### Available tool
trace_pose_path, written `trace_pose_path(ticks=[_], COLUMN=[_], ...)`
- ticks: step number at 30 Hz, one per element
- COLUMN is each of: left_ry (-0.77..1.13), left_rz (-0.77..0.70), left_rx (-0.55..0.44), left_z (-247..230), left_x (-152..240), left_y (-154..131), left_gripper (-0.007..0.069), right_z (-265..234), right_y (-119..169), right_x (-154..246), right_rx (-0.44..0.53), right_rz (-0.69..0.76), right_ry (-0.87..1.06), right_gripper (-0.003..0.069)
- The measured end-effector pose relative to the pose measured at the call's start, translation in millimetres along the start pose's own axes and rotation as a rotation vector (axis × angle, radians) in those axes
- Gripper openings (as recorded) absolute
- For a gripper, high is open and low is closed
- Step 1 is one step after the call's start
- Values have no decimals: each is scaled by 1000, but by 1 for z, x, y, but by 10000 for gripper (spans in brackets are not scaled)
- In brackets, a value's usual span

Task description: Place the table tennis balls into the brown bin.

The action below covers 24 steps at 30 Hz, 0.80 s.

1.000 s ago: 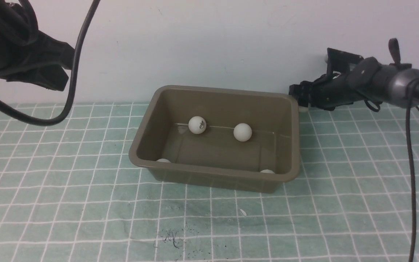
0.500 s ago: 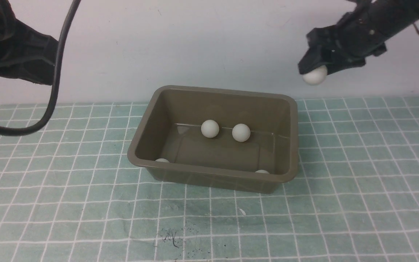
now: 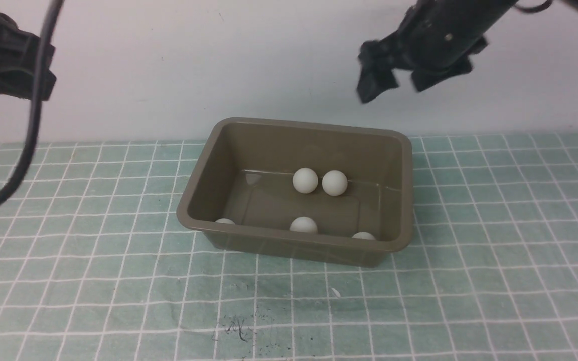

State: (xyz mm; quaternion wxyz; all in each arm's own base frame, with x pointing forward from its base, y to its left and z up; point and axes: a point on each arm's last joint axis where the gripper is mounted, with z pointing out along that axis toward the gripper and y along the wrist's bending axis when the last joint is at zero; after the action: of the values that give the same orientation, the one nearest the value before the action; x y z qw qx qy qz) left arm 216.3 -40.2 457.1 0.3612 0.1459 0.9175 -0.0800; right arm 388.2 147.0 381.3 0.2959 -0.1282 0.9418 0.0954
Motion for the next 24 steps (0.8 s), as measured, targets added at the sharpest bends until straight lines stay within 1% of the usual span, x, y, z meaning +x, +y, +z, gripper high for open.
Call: trace_pose_path(ticks=[2,4,5,6,7,8,9,10,11,13,14,15,16,17,18,20,21,24], left_ry=[-38,-81,-92,-117,-127,-141,-158,-169,-184,-202,-220,-240,-251,-251,-266,-271,-263,-266], left_rz=[7,14,16,19,20,22,23,23,22,26,27,25,22,22,17,12,-15,-50], left_rx=[-5,-6,-6,-1,3,13,25,29,50,58,60,60,59,59,60,59,61,59], left_z=[-16,-35,-40,-51,-55,-62,-69,-73,-79,-84,-86,-86,-86,-86,-82,-81,-76,-71], left_x=[5,15,19,28,32,40,50,53,70,83,93,102,107,107,120,127,141,161], left_y=[-4,-9,-11,-15,-16,-20,-24,-25,-31,-34,-37,-38,-39,-39,-40,-41,-41,-43], left_gripper=[-5,-5,-5,-5,-5,-5,-5,-5,-5,-5,-5,-5,-5,-5,-5,-5,-5,-5], right_z=[-50,-118,-132,-160,-183,-209,-223,-230,-250,-255,-254,-247,-240,-238,-218,-206,-195,-193], right_y=[-2,0,-1,0,-1,-2,-4,-4,-9,-13,-17,-20,-22,-22,-25,-27,-29,-31], right_x=[10,37,49,70,93,116,148,150,201,236,263,285,297,299,316,324,335,349], right_rx=[31,20,15,1,-12,-26,-40,-49,-81,-98,-104,-112,-113,-111,-100,-91,-78,-69], right_rz=[29,66,80,93,105,110,120,118,112,101,87,85,83,81,73,68,52,23], right_ry=[-72,-168,-180,-217,-263,-350,-420,-483,-721,-882,-992,-1063,-1089,-1092,-1097,-1085,-1100,-1183], right_gripper=[472,281,225,123,76,45,16,10,-6,-10,-11,-11,-11,-11,-11,-11,-11,-11])
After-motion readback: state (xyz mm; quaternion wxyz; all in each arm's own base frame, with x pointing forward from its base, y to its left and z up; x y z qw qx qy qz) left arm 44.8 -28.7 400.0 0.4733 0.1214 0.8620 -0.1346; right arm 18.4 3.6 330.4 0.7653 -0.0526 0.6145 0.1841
